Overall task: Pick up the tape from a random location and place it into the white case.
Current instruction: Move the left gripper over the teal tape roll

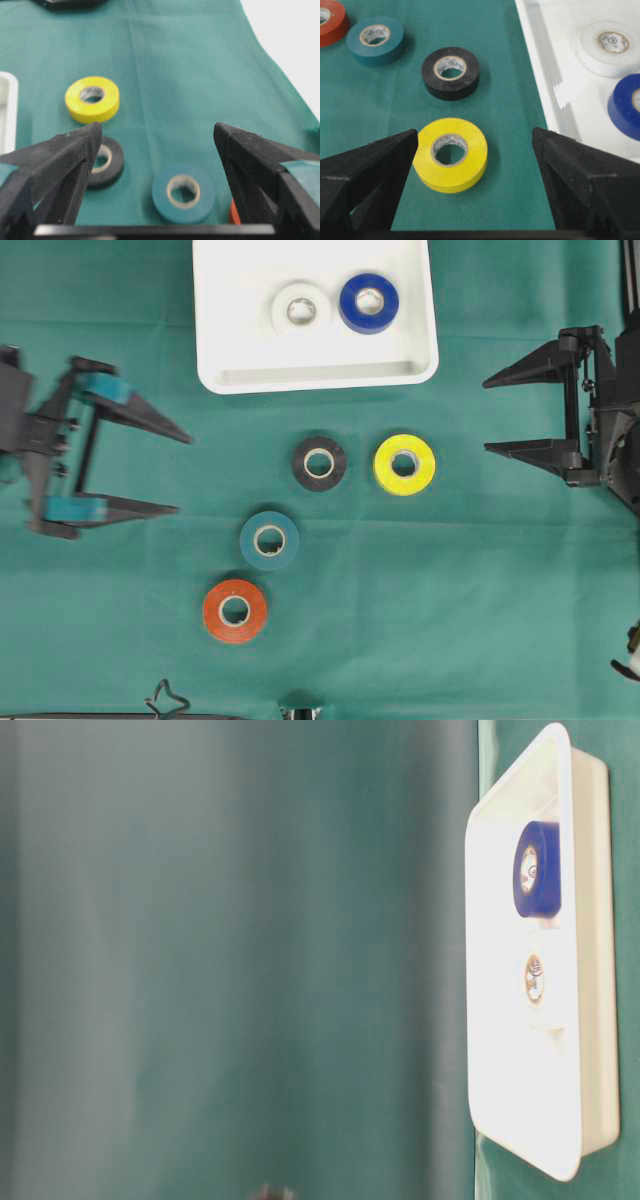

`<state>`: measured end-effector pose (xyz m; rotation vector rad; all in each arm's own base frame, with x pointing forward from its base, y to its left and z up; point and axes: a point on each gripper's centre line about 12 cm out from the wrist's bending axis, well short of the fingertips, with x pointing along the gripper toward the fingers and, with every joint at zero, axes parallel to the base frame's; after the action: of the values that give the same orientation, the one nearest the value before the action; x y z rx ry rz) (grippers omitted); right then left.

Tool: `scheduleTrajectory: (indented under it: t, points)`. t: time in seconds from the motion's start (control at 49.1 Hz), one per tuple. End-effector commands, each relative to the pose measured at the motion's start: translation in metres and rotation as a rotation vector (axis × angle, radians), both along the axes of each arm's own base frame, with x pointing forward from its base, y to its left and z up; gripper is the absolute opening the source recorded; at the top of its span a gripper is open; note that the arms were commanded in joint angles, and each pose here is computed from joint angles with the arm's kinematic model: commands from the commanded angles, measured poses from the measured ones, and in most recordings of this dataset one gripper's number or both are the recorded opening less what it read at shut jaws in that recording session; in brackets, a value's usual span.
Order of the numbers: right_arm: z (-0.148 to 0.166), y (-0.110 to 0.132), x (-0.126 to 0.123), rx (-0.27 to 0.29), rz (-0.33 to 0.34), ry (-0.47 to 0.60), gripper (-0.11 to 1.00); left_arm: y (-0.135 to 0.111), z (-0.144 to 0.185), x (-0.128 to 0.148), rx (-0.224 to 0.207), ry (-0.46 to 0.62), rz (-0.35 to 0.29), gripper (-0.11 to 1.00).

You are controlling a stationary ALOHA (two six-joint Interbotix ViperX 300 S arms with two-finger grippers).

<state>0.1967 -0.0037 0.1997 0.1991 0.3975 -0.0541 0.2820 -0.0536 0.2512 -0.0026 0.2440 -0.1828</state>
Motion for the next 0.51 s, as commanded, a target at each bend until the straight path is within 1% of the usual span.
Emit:
scheduleTrajectory:
  t: [0.0, 0.163, 0.285, 0.366, 0.488]
  points:
    - [0.008, 0.000, 0.004, -0.003, 0.001, -0.024, 0.89, -0.006, 0.012, 0.022, -0.004, -0.024, -0.004, 0.96]
    - [0.008, 0.000, 0.004, -0.003, 0.001, -0.024, 0.89, -0.015, 0.016, 0.054, 0.001, -0.013, -0.014, 0.96]
    - [0.008, 0.000, 0.004, -0.003, 0.003, -0.024, 0.89, -0.023, 0.020, 0.072, 0.005, -0.012, -0.026, 0.96]
    - [0.008, 0.000, 0.004, -0.003, 0.003, -0.026, 0.89, -0.024, 0.020, 0.080, 0.008, 0.002, -0.027, 0.96]
    - [0.008, 0.000, 0.004, -0.003, 0.003, -0.024, 0.89, -0.025, 0.019, 0.081, 0.010, 0.020, -0.028, 0.96]
